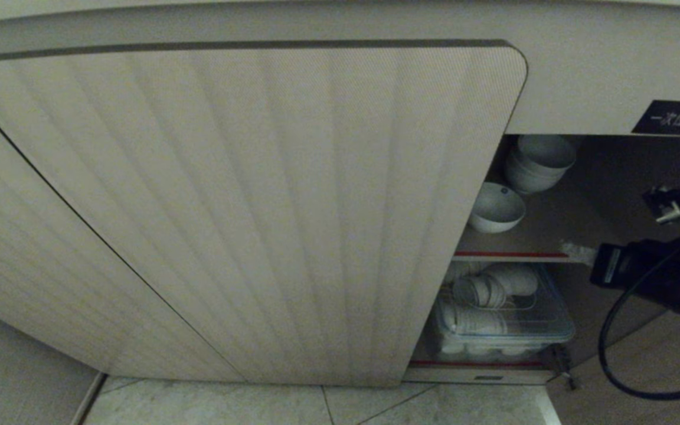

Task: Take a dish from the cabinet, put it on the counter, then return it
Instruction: Take the bowl from the cabinet

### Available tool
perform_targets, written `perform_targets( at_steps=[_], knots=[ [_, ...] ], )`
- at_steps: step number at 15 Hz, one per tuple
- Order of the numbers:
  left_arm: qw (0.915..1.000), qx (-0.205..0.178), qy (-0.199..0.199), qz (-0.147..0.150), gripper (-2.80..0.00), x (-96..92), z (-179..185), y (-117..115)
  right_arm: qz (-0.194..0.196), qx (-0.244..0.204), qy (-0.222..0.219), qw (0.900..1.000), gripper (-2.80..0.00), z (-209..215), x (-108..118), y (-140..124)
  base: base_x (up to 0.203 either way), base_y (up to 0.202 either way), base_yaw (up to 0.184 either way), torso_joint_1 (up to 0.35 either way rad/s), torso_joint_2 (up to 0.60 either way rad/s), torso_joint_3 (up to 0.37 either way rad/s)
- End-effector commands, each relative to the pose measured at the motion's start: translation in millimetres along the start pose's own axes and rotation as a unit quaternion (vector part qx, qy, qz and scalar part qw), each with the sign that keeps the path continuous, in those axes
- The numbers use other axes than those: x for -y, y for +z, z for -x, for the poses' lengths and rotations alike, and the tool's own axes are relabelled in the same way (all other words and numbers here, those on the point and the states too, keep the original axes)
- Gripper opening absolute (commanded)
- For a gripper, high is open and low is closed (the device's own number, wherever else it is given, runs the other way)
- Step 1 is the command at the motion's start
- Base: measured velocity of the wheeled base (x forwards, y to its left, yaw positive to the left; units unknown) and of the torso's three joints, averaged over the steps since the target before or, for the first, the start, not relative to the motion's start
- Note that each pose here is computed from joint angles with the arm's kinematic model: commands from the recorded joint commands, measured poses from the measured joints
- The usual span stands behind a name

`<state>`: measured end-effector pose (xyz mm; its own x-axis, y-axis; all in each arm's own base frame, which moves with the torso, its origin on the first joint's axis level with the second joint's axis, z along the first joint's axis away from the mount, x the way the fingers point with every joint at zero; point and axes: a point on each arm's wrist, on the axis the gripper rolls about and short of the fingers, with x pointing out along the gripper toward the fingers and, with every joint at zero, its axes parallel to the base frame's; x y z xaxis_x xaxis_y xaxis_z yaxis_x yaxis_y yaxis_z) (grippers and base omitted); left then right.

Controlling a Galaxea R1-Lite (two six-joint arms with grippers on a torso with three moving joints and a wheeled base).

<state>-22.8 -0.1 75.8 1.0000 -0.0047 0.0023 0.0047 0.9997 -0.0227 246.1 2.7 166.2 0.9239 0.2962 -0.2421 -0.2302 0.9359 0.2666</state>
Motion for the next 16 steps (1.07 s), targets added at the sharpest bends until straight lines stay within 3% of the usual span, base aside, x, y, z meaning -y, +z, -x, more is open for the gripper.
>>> perform_targets(
  at_steps=[1,16],
  knots=[
    [1.0,0.0,0.0,0.0,-2.8,0.0,0.0,0.0,-0.004,-0.003,0.003,1.0,-2.8,-14.0,-1.8,1.3,0.0,0.0,0.0,0.0,0.0,0.0],
    [1.0,0.0,0.0,0.0,-2.8,0.0,0.0,0.0,0.005,0.053,-0.087,0.995,-2.8,-59.1,-5.5,11.8,0.0,0.0,0.0,0.0,0.0,0.0]
  ],
)
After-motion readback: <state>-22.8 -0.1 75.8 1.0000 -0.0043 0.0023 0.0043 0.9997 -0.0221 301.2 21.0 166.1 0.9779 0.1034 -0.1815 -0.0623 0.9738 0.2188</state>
